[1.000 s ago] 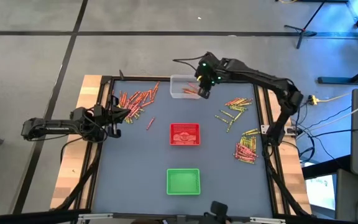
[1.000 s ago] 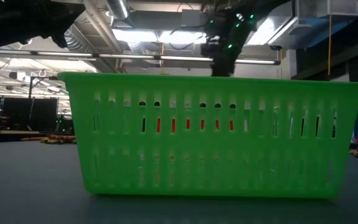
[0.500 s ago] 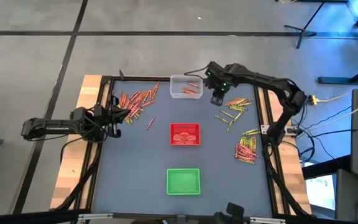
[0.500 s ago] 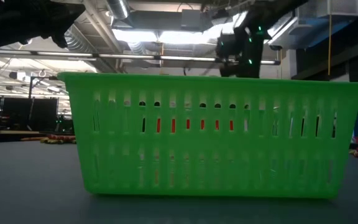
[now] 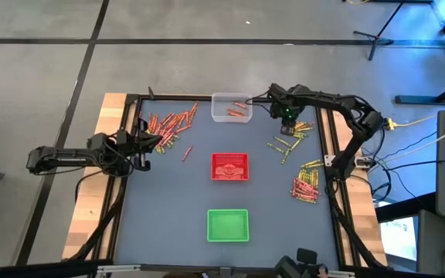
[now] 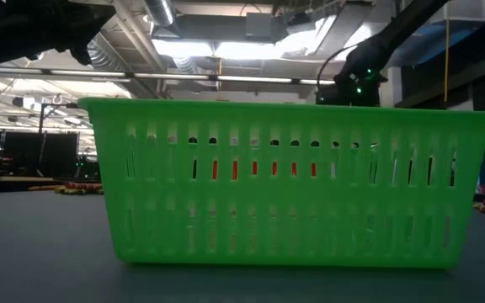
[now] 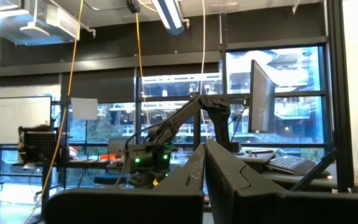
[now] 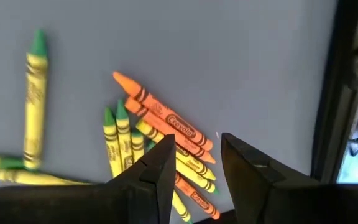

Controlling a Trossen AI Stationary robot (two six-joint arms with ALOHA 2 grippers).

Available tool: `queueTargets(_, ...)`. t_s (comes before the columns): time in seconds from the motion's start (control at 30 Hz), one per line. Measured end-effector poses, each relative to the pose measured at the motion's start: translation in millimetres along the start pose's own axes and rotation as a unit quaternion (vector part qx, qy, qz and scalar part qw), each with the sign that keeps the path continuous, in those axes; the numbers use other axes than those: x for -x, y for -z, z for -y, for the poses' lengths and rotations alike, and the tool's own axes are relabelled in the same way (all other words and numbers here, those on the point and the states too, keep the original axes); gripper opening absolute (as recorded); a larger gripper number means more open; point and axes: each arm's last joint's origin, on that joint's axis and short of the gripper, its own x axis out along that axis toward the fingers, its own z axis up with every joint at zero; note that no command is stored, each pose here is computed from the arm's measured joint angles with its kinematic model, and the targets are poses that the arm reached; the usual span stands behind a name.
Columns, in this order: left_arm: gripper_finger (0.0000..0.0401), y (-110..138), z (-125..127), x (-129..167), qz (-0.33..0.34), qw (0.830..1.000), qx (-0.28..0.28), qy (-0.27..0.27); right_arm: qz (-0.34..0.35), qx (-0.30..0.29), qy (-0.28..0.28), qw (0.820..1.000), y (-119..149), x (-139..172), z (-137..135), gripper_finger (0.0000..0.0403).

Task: Sort crayons
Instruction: Put the orange crayon into the transparent bin

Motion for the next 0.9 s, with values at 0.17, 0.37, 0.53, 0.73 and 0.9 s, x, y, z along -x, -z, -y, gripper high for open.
queueTargets(0.17,0.0000,0,0,0,0.000,1.000,0.000,0.000,0.008,0.034,0.007,0.999,6,-17,1,0.0127)
queueTargets(0.37,0.0000,0,0,0,0.000,1.000,0.000,0.000,0.035,0.061,0.027,0.997,6,-28,2,0.0127)
queueTargets(0.53,0.0000,0,0,0,0.000,1.000,0.000,0.000,0.033,0.087,0.012,0.996,7,-29,-1,0.0127)
queueTargets(0.73,0.0000,0,0,0,0.000,1.000,0.000,0.000,0.025,0.092,-0.005,0.995,10,-29,-3,0.0127)
queueTargets(0.9,0.0000,0,0,0,0.000,1.000,0.000,0.000,0.025,0.093,-0.008,0.995,10,-29,-3,0.0127)
